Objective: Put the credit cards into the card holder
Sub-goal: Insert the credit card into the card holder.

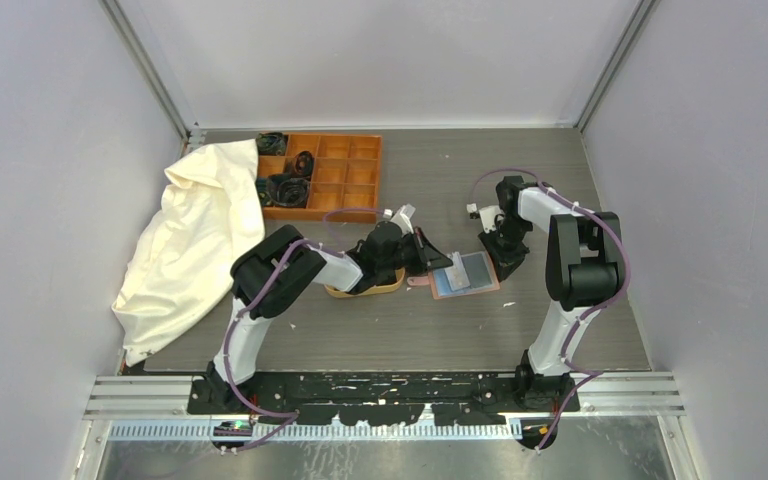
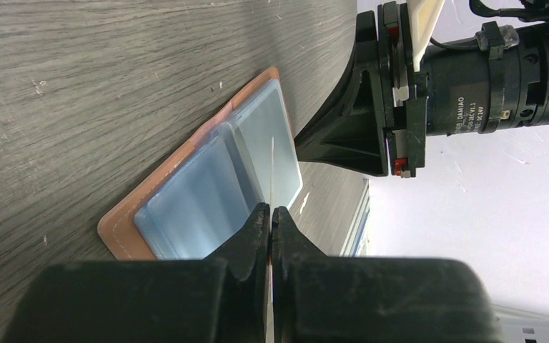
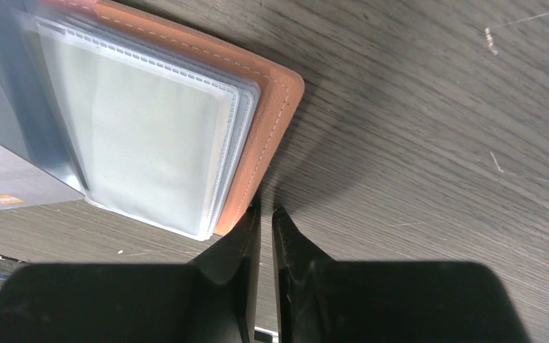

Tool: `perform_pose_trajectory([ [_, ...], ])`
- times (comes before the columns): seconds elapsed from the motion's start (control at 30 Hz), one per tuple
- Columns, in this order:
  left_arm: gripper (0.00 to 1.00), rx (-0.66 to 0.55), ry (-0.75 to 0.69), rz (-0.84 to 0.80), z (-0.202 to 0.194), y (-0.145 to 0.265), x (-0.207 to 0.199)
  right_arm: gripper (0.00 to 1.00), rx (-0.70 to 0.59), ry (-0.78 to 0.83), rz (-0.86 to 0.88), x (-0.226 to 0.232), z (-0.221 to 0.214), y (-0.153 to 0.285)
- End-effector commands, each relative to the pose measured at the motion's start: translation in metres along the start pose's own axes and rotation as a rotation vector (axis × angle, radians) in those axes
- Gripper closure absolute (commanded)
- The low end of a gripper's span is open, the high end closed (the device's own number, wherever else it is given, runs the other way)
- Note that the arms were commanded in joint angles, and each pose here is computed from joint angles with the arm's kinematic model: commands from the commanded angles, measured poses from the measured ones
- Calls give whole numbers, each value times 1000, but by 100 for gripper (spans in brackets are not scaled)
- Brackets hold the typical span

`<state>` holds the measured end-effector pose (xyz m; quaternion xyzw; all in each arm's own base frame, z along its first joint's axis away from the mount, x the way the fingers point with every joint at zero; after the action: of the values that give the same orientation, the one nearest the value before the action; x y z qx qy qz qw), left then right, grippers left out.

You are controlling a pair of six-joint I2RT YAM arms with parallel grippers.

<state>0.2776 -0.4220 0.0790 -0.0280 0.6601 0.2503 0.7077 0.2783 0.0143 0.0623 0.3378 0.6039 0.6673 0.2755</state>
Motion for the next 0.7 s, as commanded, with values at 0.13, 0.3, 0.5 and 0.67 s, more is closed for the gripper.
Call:
perform_pose_trajectory([
  [0.13,100,-59,9,-78,14,-4,-15,83,-19,18,11,1,7,1],
  [0.3,100,-96,14,-59,19,-3,-9,83,-19,18,11,1,7,1],
  [0.5,100,-133,23,-39,25,-2,-3,83,-18,18,11,1,8,1],
  [0.67,100,-134,33,-28,25,-5,3,83,-19,19,12,2,8,2],
])
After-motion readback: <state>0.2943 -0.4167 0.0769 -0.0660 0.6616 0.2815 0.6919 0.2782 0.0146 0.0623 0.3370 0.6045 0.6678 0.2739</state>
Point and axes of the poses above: each gripper's point midway between its finger pads, its own y axis back along the fingers, its own x axis along the line the jaws close on, z = x × y, the point moved 5 cm from there along y, back along the fingers, and after that the axes turned 12 degrees about y, right-handed, at the moved point
